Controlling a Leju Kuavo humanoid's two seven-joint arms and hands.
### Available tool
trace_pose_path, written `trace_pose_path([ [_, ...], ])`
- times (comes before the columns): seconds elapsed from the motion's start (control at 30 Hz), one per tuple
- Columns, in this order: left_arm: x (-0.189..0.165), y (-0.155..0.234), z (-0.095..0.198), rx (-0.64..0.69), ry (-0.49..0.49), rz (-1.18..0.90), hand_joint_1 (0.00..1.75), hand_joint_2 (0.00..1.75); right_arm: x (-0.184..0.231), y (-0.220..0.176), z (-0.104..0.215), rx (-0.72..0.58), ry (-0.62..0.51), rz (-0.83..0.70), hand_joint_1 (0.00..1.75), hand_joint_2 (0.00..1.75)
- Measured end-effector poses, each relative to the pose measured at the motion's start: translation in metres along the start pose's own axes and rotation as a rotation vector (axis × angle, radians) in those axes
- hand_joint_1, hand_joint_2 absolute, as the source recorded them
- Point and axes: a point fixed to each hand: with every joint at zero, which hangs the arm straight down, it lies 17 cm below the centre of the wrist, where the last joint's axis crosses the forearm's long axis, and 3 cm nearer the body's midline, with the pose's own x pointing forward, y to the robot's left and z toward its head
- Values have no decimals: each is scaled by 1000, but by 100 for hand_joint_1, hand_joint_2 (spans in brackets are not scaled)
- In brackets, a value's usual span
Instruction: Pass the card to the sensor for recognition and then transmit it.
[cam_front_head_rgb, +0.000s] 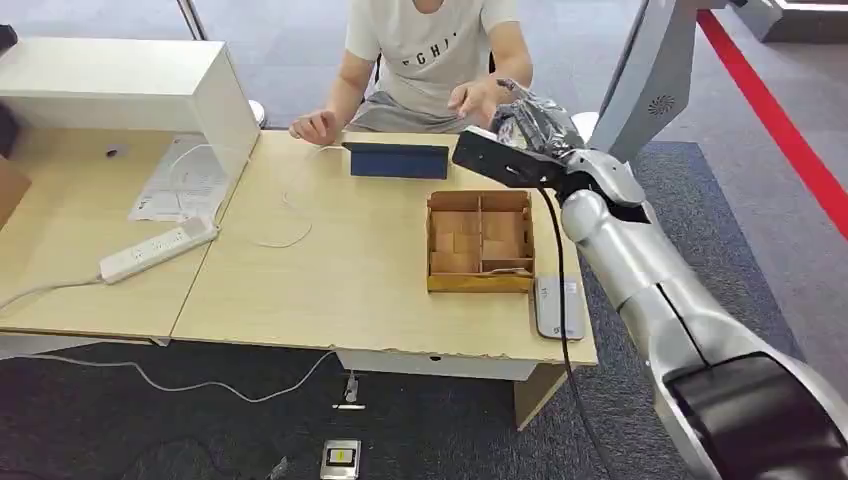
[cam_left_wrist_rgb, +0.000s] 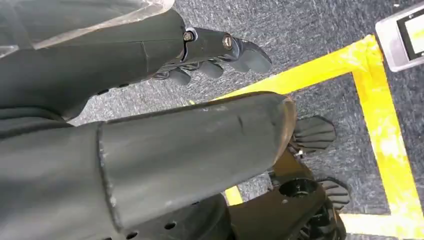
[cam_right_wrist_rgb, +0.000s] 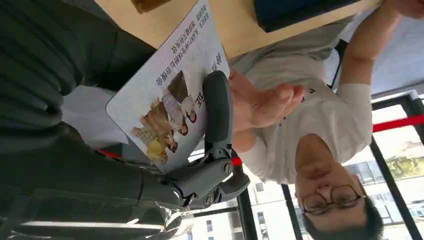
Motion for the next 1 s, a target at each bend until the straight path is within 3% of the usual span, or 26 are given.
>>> trace_pose_path([
  [0.5, -6, 2, 5, -88, -22, -34, 0, 0, -62, 8, 15, 11, 135, 102, 175, 175],
  [0.53, -8, 5, 6, -92, -22, -35, 0, 0, -64, 7, 16, 5, 134, 103, 0, 175],
  [0.57, -10, 8, 7, -95, -22, -35, 0, 0, -67, 6, 17, 0, 137, 105, 0, 175],
  [0.6, -13, 11, 8, -99, -22, -37, 0, 0, -71, 5, 18, -1, 139, 107, 0, 0],
  [1.0, -35, 53, 16, -87, -16, -53, 0, 0, -88, 16, 29, 33, 137, 100, 0, 0],
])
